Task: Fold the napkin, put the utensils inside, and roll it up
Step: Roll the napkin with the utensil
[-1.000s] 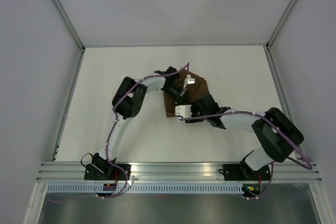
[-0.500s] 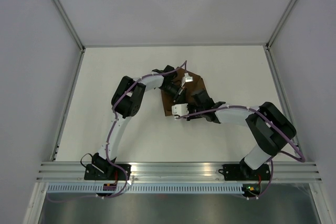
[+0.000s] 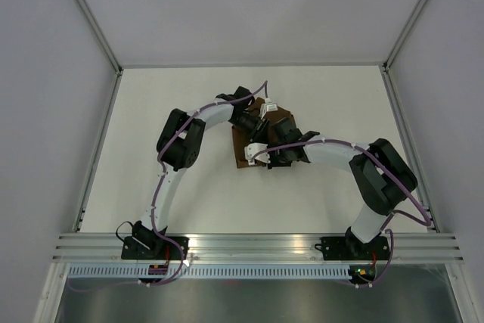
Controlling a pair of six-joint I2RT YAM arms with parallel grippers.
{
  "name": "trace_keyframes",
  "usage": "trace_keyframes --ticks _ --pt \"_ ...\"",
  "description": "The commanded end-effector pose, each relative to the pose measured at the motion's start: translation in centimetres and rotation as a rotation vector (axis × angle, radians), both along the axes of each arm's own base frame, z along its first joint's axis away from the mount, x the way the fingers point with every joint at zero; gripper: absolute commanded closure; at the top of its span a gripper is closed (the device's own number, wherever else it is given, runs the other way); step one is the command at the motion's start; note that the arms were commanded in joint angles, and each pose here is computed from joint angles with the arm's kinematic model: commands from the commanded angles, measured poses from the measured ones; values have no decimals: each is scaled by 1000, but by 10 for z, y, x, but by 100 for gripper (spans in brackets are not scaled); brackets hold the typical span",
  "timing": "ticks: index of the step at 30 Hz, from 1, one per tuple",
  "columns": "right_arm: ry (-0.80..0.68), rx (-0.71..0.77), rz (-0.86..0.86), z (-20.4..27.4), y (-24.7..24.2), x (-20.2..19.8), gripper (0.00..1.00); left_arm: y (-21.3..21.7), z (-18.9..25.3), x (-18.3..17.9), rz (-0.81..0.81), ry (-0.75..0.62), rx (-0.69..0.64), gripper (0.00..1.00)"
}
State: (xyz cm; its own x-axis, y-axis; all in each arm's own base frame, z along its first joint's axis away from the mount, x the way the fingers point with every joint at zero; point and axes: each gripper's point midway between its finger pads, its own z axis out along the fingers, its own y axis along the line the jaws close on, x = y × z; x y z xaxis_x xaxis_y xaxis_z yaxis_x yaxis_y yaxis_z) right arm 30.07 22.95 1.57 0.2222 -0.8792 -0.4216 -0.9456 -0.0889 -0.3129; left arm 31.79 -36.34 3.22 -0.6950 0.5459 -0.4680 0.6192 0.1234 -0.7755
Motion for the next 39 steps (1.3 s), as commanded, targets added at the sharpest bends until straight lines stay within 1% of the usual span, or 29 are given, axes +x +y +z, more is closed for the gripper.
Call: trace_keyframes --ticks 1,7,8,9,10,11,12,13,14,15,16,17,18,19,21,22,24,25,27,28,29,30,32,33,34,35,36,37,39 --pt "254 -21 12 -21 -7 -46 86 -7 52 32 60 -166 -47 58" --pt "384 -4 -25 -14 -10 -45 87 2 70 63 186 -281 -21 59" --pt "396 18 -17 -8 -4 -41 87 3 79 65 207 -284 -26 60" --pt "431 12 -21 -12 -5 -42 87 3 85 74 240 -322 -31 60" --pt "471 1 -27 -12 -11 -45 87 10 84 85 288 -354 1 61" --pt "481 18 -24 -7 -7 -40 87 14 85 85 317 -342 9 61" --pt "509 12 -29 -10 -9 -40 87 15 102 96 358 -416 -9 61" --pt "542 2 -36 -11 -15 -43 87 24 105 109 434 -451 32 60" --pt "549 16 -34 -7 -11 -38 87 31 102 109 476 -444 46 60" --pt "583 8 -40 -12 -14 -38 87 40 123 128 582 -544 57 59" --pt "622 -1 -38 -11 -17 -43 87 47 130 132 623 -568 57 59" --pt "625 13 -33 -7 -14 -37 87 54 125 129 661 -547 72 59" --pt "663 14 -42 -11 -16 -38 87 68 146 138 754 -612 88 59" --pt "680 15 -41 -7 -16 -35 87 74 145 138 789 -633 96 59" --pt "728 8 -54 -13 -19 -33 87 90 159 139 884 -686 104 59" --pt "748 14 -57 -9 -18 -30 87 98 177 134 931 -735 69 58" --pt "797 3 -69 -17 -22 -28 87 115 190 133 1034 -776 69 58" --pt "814 5 -72 -13 -21 -25 87 128 197 119 1074 -797 65 58" --pt "857 -2 -83 -21 -23 -25 87 138 216 113 1142 -854 4 57" --pt "865 -2 -83 -19 -22 -22 87 142 204 102 1143 -853 14 57" --pt "884 -9 -87 -25 -23 -22 87 144 224 94 1144 -912 -37 57" --pt "893 -10 -95 -27 -23 -20 87 138 226 85 1124 -937 -47 57" --pt "914 -17 -100 -29 -22 -17 87 132 228 66 1059 -1056 -34 56" --pt "924 -23 -108 -30 -23 -17 87 133 226 62 1067 -1107 3 56" --pt "925 -19 -110 -29 -22 -13 87 118 216 45 971 -1190 32 55" --pt "937 -19 -113 -31 -21 -13 87 114 222 38 959 -1247 17 55" --pt "950 -18 -118 -31 -22 -14 87 103 209 21 900 -1277 29 54" --pt "951 -11 -121 -30 -21 -11 87 99 207 15 855 -1327 39 54" --pt "973 -8 -124 -31 -22 -11 87 84 192 -4 755 -1364 47 53"
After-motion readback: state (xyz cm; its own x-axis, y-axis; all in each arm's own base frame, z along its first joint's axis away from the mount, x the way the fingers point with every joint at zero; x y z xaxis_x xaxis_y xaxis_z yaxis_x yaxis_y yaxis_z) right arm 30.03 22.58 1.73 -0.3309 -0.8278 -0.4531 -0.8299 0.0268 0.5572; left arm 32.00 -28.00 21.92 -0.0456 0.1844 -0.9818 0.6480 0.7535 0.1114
